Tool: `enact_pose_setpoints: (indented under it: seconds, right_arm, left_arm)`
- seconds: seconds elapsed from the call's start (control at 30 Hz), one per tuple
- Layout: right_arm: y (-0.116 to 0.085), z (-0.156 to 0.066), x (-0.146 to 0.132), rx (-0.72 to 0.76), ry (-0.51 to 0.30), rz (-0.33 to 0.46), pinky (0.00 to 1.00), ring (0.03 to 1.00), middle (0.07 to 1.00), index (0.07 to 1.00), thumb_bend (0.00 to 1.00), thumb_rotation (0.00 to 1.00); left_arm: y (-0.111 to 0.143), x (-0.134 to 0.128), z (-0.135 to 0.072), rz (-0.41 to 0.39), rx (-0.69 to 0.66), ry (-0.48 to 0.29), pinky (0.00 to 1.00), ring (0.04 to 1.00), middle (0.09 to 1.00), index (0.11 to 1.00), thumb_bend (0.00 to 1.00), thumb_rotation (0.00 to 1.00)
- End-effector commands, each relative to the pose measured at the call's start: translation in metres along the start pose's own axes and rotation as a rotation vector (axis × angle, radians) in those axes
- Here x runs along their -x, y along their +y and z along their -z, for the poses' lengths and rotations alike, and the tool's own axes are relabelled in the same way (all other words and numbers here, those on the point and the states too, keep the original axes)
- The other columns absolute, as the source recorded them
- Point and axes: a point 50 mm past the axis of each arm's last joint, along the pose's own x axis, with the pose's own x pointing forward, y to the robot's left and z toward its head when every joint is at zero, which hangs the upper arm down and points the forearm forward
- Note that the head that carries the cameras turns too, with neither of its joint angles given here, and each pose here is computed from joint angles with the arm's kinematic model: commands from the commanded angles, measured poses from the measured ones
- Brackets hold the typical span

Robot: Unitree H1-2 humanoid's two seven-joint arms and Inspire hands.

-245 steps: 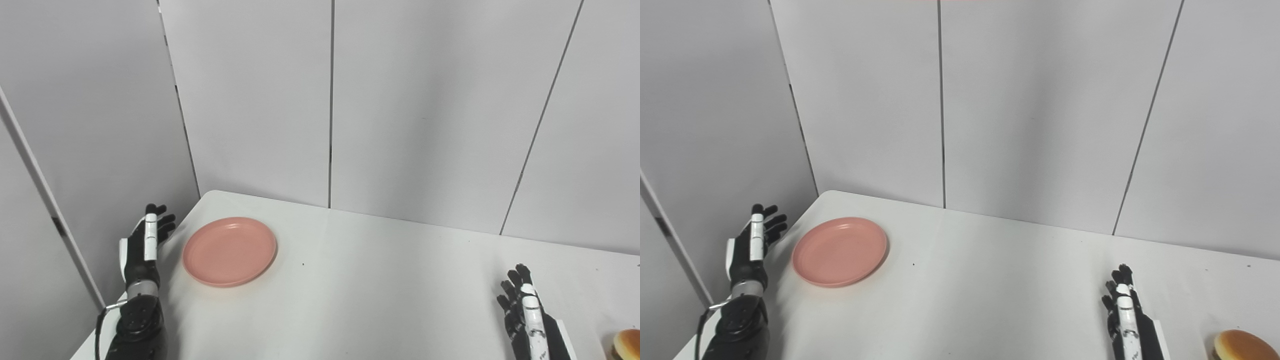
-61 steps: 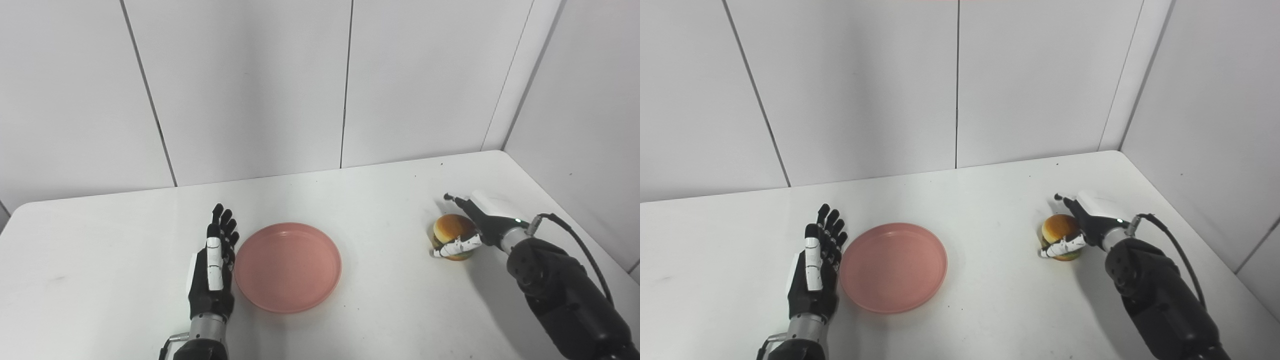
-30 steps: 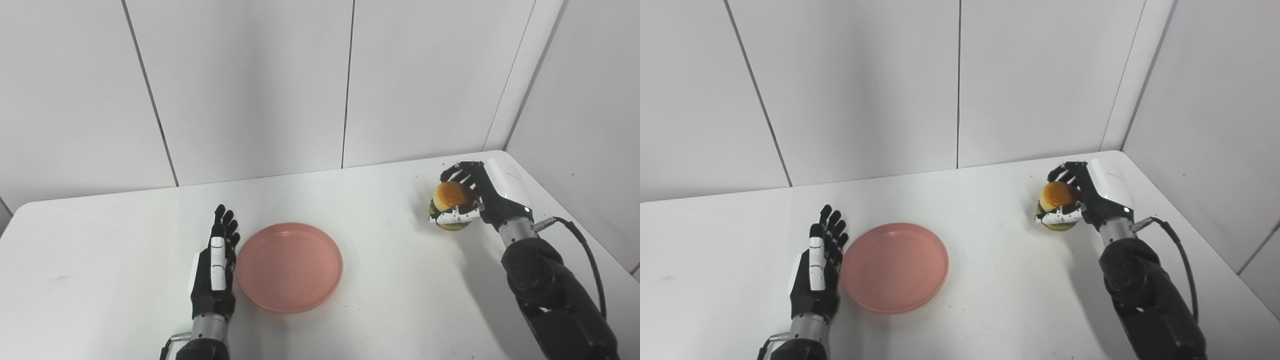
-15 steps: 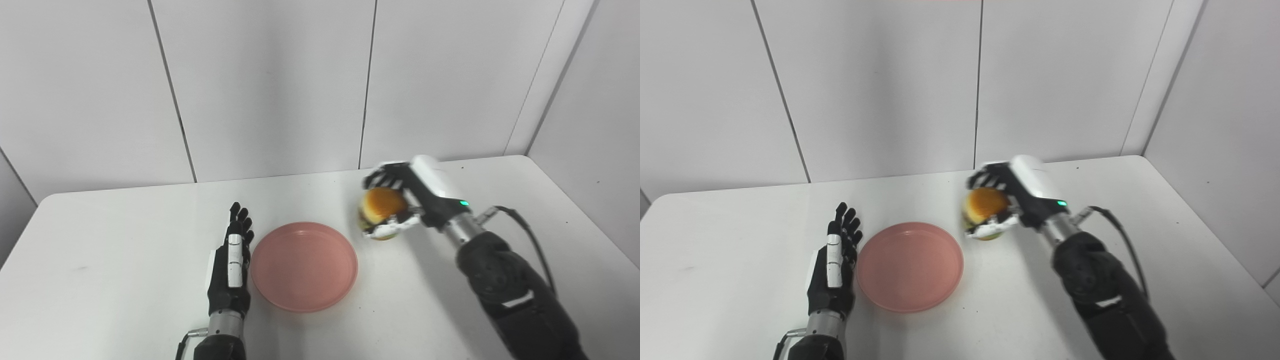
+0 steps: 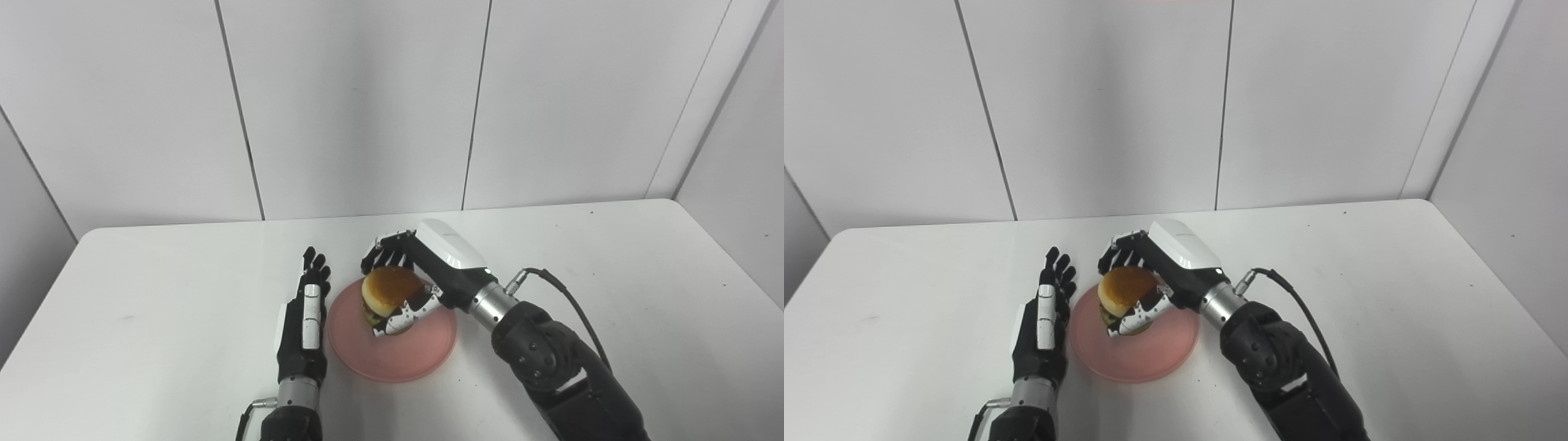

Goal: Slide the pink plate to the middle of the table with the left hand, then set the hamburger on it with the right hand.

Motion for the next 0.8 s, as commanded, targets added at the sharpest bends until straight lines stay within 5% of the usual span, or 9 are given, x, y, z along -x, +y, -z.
enact_pose_setpoints:
  seconds: [0.0, 0.67, 0.77]
  right_arm:
    - [-0.015, -0.015, -0.014, 0.040, -0.096, 0.041, 0.32, 0.407, 0.497, 0.508, 0.52, 0.00]
    - [0.017, 0.022, -0.027, 0.147, 0.008, -0.027, 0.36, 0.407, 0.509, 0.532, 0.51, 0.00]
    - [0.018, 0.021, -0.022, 0.124, -0.009, -0.005, 0.55, 0.711, 0.746, 0.746, 0.65, 0.31]
  left_arm:
    - [-0.011, 0.021, 0.026, -0.022, 0.022, 0.074, 1.00, 0.997, 0.994, 1.000, 0.69, 1.00]
    - [-0.009, 0.017, 0.024, -0.008, -0.038, 0.070, 1.00, 1.000, 0.998, 1.000, 0.70, 1.00]
    - [-0.009, 0.017, 0.024, -0.014, -0.038, 0.062, 0.99, 0.992, 0.994, 0.998, 0.69, 1.00]
